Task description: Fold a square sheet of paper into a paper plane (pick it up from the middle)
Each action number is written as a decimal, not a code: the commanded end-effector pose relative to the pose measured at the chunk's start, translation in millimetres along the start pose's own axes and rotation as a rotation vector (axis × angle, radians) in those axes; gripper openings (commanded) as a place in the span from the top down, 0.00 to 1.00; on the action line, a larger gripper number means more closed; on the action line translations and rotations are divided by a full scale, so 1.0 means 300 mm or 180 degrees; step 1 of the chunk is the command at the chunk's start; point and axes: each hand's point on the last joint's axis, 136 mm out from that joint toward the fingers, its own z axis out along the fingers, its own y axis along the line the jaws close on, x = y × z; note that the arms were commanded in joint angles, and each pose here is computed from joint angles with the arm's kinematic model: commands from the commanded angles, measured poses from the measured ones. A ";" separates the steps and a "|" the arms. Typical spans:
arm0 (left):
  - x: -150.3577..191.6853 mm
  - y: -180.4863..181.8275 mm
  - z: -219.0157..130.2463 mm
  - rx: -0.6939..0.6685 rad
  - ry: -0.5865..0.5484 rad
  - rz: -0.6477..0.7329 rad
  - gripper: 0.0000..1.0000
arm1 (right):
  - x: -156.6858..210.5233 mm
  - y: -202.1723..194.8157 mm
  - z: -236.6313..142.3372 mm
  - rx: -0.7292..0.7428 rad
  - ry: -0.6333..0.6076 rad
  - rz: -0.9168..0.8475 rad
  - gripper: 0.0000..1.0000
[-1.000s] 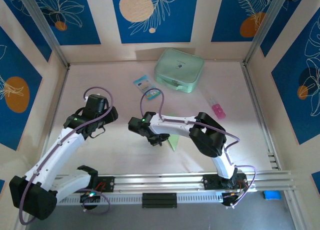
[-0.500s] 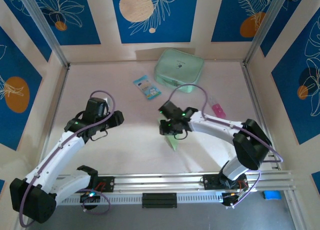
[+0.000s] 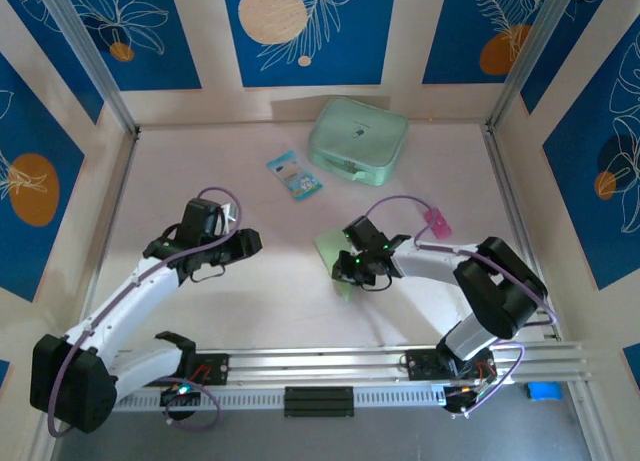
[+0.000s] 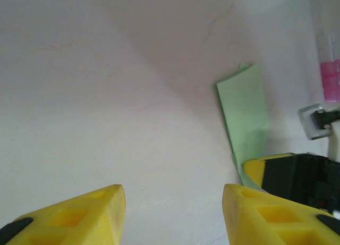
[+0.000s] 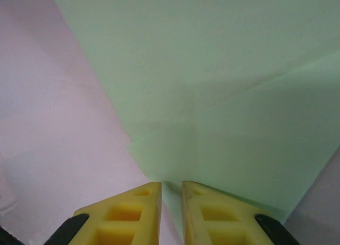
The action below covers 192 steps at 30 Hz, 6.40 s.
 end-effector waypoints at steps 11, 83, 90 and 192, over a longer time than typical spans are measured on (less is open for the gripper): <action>0.033 -0.016 0.058 0.0239 0.0215 -0.0241 0.48 | 0.113 -0.065 0.131 0.0429 -0.0628 0.2287 0.78; 0.325 -0.120 0.572 0.0692 0.1813 -0.0070 0.95 | 0.012 0.005 -0.063 -0.0876 -0.0383 0.0813 0.58; 0.320 -0.129 0.568 0.0716 0.1801 -0.0071 0.95 | 0.002 0.017 -0.068 -0.0988 -0.0430 0.0773 0.58; 0.278 -0.170 0.568 0.0938 0.1594 -0.0119 1.00 | -0.088 0.041 -0.058 -0.1427 -0.0256 0.0584 0.80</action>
